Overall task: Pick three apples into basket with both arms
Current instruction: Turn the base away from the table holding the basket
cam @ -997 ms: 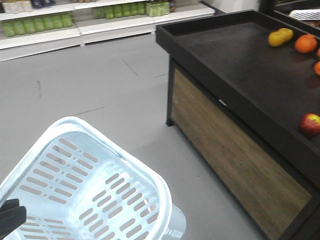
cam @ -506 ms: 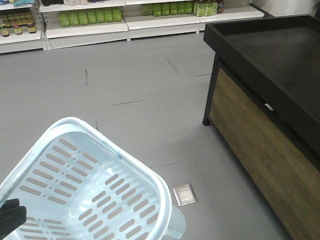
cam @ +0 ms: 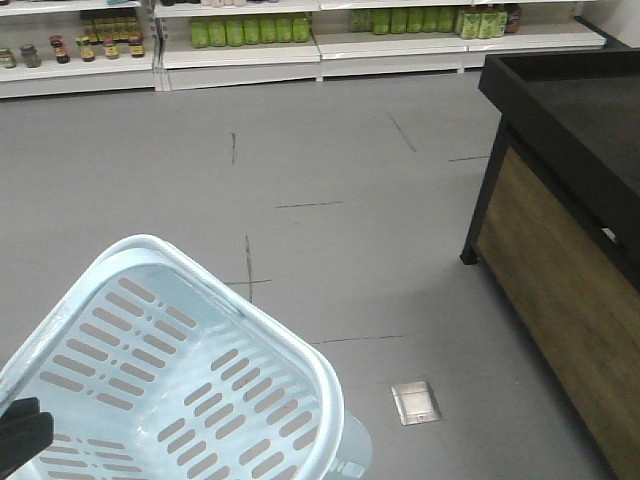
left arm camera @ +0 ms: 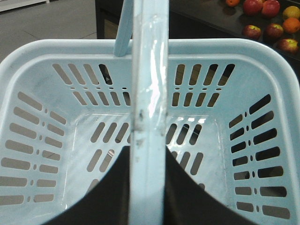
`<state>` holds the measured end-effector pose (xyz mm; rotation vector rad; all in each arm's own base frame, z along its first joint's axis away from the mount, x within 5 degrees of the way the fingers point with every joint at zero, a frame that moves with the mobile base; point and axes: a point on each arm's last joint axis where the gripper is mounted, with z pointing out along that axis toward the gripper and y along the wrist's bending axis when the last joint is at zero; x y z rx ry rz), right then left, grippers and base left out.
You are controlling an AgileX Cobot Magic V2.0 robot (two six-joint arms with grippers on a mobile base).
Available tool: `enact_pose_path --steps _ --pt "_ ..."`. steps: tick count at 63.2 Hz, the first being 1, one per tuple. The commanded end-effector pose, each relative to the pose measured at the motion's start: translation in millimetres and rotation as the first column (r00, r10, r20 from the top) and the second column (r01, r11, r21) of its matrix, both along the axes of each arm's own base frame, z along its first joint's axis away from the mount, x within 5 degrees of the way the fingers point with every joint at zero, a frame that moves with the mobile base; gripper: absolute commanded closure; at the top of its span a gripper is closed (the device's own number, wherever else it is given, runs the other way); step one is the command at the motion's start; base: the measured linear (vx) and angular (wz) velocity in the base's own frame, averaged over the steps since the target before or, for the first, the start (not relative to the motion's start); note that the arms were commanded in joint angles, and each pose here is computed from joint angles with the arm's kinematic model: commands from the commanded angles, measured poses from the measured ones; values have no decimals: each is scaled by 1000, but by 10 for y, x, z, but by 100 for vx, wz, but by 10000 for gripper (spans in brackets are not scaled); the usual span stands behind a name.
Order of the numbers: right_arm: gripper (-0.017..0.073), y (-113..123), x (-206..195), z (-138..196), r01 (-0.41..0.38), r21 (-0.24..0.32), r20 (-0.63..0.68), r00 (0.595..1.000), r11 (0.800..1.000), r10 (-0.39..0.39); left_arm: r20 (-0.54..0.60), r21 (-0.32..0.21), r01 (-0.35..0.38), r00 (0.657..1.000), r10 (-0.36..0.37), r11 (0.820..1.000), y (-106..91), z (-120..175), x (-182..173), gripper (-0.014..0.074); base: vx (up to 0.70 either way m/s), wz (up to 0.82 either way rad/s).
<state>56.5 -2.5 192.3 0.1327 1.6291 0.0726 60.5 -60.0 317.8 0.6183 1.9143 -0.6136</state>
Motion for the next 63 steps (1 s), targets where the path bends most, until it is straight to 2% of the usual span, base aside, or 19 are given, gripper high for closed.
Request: enact_pose_path --steps 1,35,63 --pt "564 6 -2 24 -5 -9 72 997 1000 6 71 -100 -36 997 43 994 3 176 28 600 8 32" --pt "564 6 -2 24 -5 -9 72 997 1000 6 71 -100 -36 997 43 994 3 176 28 600 12 43" --pt "564 6 -2 24 -5 -9 72 997 1000 6 71 -100 -36 997 43 994 3 176 28 600 13 19"
